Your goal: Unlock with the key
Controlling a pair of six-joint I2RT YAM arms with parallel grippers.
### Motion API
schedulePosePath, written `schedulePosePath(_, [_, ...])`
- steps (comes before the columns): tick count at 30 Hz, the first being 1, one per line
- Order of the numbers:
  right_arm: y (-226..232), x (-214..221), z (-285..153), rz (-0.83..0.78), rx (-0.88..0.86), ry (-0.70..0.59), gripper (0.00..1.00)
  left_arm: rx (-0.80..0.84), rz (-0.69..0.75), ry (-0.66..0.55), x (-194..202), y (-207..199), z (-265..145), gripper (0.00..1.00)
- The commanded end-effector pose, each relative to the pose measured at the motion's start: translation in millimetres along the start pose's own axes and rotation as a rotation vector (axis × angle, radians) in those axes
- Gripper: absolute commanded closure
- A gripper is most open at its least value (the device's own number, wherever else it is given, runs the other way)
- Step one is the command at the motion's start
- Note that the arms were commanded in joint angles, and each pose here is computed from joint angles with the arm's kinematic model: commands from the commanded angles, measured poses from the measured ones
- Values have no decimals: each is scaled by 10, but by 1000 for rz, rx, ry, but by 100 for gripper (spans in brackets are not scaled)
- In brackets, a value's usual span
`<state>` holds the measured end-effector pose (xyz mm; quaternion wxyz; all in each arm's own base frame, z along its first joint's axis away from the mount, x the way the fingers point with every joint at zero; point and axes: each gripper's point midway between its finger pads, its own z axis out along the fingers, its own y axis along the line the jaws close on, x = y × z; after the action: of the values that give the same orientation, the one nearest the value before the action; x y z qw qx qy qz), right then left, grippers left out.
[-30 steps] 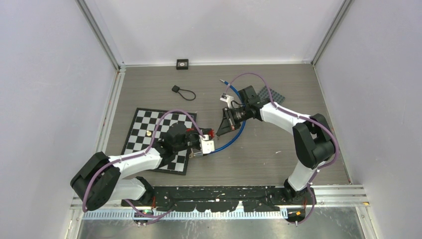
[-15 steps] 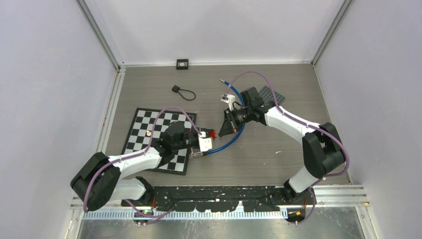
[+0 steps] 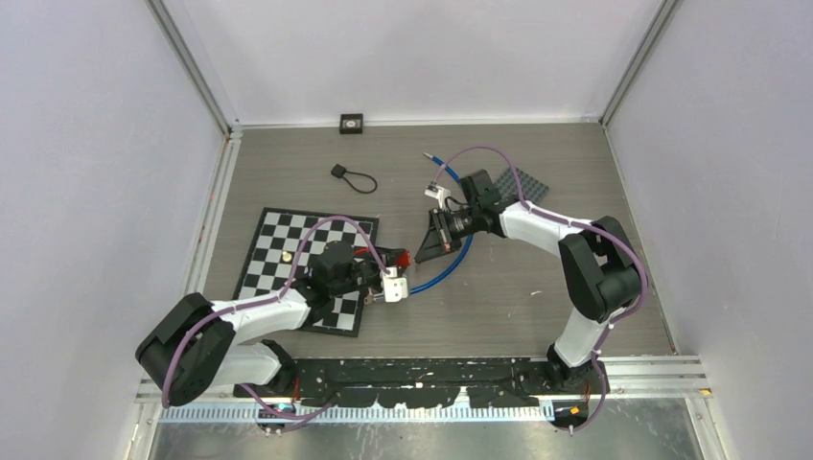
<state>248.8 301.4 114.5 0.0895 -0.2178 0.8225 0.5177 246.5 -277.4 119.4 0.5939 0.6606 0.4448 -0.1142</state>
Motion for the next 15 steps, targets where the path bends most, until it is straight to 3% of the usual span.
schedulePosePath(1, [-38, -213, -31, -86, 42, -58, 99, -87, 111, -239, -655, 343, -2, 100])
schedulePosePath(15, [91, -265, -217, -401, 149, -122, 100, 35, -65, -296, -741, 156, 27, 100])
